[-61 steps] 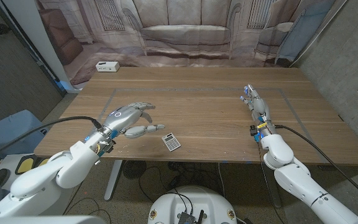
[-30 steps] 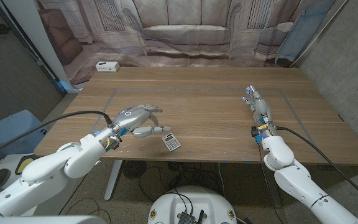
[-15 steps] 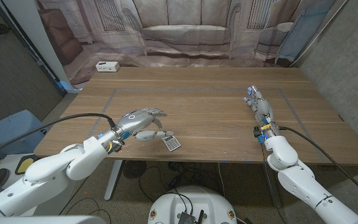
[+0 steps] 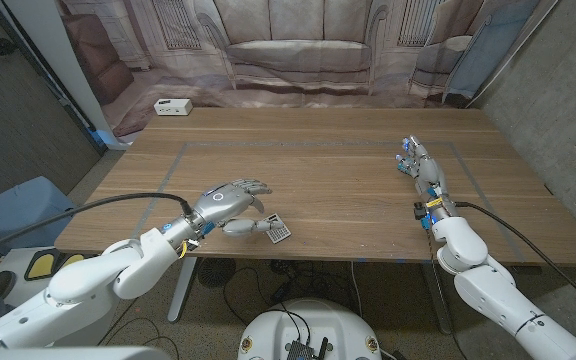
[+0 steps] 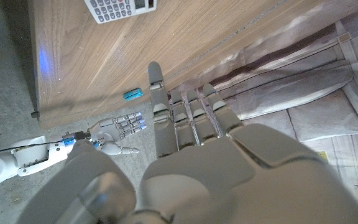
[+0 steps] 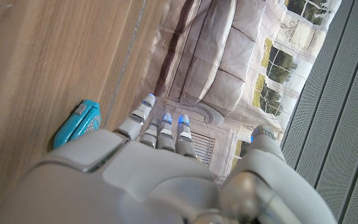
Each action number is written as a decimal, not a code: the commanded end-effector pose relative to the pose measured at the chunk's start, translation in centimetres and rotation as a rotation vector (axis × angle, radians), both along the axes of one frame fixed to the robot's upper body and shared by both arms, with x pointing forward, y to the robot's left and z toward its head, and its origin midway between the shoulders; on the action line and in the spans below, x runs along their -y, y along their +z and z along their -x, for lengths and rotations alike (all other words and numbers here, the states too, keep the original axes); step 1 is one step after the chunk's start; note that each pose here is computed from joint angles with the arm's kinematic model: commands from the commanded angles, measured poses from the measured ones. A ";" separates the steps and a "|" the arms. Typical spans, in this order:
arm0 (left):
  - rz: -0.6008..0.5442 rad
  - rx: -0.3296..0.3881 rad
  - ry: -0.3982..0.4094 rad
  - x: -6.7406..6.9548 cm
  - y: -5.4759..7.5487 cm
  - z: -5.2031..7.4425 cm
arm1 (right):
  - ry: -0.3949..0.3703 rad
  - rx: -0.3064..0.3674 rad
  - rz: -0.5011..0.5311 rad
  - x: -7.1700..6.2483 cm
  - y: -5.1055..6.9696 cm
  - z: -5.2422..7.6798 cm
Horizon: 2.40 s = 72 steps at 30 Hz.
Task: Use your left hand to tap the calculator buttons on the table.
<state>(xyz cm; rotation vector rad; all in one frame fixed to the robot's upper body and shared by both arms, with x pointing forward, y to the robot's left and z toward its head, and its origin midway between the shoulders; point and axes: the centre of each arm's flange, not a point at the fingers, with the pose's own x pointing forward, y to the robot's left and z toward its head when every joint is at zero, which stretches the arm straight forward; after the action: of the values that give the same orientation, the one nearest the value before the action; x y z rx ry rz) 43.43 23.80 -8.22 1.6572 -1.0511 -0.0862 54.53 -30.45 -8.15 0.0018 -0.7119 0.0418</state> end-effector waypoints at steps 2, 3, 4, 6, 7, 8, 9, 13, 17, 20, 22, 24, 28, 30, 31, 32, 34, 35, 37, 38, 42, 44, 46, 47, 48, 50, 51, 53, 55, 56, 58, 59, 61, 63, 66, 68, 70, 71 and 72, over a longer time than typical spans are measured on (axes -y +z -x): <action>0.016 0.014 0.019 0.1 -1.4 -1.1 | -0.005 -0.011 -0.006 0.6 -0.2 0.0; 0.021 0.016 0.017 0.1 -1.5 -1.2 | -0.006 -0.011 -0.005 0.6 -0.2 0.0; 0.027 0.015 0.015 0.1 -1.6 -1.3 | -0.007 -0.011 -0.006 0.6 -0.2 0.0; 0.036 0.011 0.012 0.1 -1.9 -1.6 | -0.007 -0.010 -0.004 0.7 -0.2 0.0; 0.043 0.007 0.011 0.1 -2.0 -1.7 | -0.008 -0.011 -0.005 0.7 -0.2 0.0; 0.045 0.000 0.011 0.2 -2.1 -1.8 | -0.008 -0.013 -0.009 0.7 -0.2 -0.1; 0.050 -0.002 0.010 0.3 -2.3 -1.9 | -0.007 -0.013 -0.007 0.7 -0.2 -0.1; 0.046 -0.010 0.016 0.6 -2.7 -2.0 | -0.007 -0.013 -0.013 0.7 -0.3 -0.2; 0.044 -0.034 0.022 0.7 -3.0 -2.1 | -0.004 -0.011 -0.021 0.7 -0.1 -0.3; 0.037 -0.056 0.027 0.7 -3.3 -2.3 | -0.002 -0.009 -0.016 0.7 -0.1 -0.4; 0.036 -0.070 0.029 0.8 -3.5 -2.4 | -0.001 -0.013 -0.017 0.7 -0.1 -0.4; 0.038 -0.087 0.031 0.8 -3.7 -2.5 | 0.000 -0.014 -0.012 0.7 -0.1 -0.5; 0.040 -0.102 0.033 0.9 -4.0 -2.5 | 0.000 -0.019 -0.019 0.8 -0.1 -0.4; 0.037 -0.103 0.037 0.9 -4.1 -2.6 | -0.001 -0.018 -0.020 0.9 -0.1 -0.4; 0.035 -0.105 0.039 0.9 -4.1 -2.6 | -0.001 -0.016 -0.017 1.0 -0.1 -0.4; 0.030 -0.102 0.043 0.9 -4.2 -2.6 | -0.001 -0.016 -0.017 1.0 -0.1 -0.4; 0.020 -0.093 0.049 0.9 -4.2 -2.7 | 0.000 -0.017 -0.018 1.1 -0.1 -0.4; 0.015 -0.088 0.053 1.0 -4.3 -2.7 | 0.001 -0.017 -0.021 1.1 -0.1 -0.5; 0.015 -0.078 0.055 1.0 -4.4 -2.7 | 0.000 -0.016 -0.015 1.1 -0.2 -0.5; 0.016 -0.077 0.056 1.0 -4.5 -2.7 | 0.001 -0.019 -0.022 1.2 -0.2 -0.5; 0.017 -0.070 0.067 0.9 -4.9 -3.0 | 0.001 -0.022 -0.021 1.2 -0.3 -0.6; 0.015 -0.074 0.070 0.9 -4.9 -3.1 | 0.000 -0.021 -0.019 1.2 -0.3 -0.6; 0.008 -0.083 0.073 1.0 -5.0 -3.3 | -0.001 -0.022 -0.023 1.2 -0.3 -0.5; 0.007 -0.083 0.071 1.1 -5.0 -3.4 | -0.002 -0.021 -0.023 1.3 -0.4 -0.5; 0.005 -0.090 0.067 1.2 -5.1 -3.5 | -0.006 -0.021 -0.018 1.3 -0.4 -0.5; 0.004 -0.089 0.064 1.2 -5.1 -3.5 | -0.005 -0.022 -0.021 1.3 -0.4 -0.5; 0.003 -0.090 0.064 1.3 -5.1 -3.5 | -0.007 -0.021 -0.020 1.3 -0.4 -0.5; 0.002 -0.092 0.066 1.3 -5.1 -3.6 | -0.007 -0.023 -0.027 1.4 -0.4 -0.4; -0.004 -0.094 0.070 1.4 -5.1 -3.7 | -0.007 -0.023 -0.028 1.4 -0.5 -0.4; -0.004 -0.094 0.070 1.4 -5.0 -3.7 | -0.008 -0.021 -0.026 1.4 -0.5 -0.4; -0.003 -0.095 0.066 1.5 -5.0 -3.7 | -0.009 -0.021 -0.031 1.4 -0.5 -0.3; -0.004 -0.095 0.066 1.5 -5.0 -3.7 | -0.010 -0.019 -0.031 1.5 -0.5 -0.3; -0.004 -0.093 0.065 1.6 -4.9 -3.8 | -0.010 -0.020 -0.030 1.5 -0.6 -0.3; -0.005 -0.090 0.064 1.6 -4.8 -3.8 | -0.012 -0.021 -0.032 1.6 -0.6 -0.3; -0.011 -0.093 0.068 1.7 -4.7 -3.8 | -0.012 -0.020 -0.034 1.6 -0.8 -0.3; -0.017 -0.090 0.070 1.8 -4.7 -3.9 | -0.012 -0.021 -0.036 1.7 -0.9 -0.3; -0.021 -0.090 0.068 1.8 -4.7 -3.9 | -0.011 -0.022 -0.036 1.7 -0.9 -0.3; -0.023 -0.092 0.067 1.9 -4.7 -4.0 | -0.010 -0.022 -0.035 1.7 -0.9 -0.4; -0.024 -0.092 0.065 1.9 -4.7 -4.0 | -0.009 -0.022 -0.041 1.7 -1.0 -0.4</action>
<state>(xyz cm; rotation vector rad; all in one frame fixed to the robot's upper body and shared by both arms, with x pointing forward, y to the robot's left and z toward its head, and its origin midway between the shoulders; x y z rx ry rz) 47.09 22.50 -13.15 1.6754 -0.9192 -0.1153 54.94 -31.95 -8.88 0.0241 -0.6853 0.0230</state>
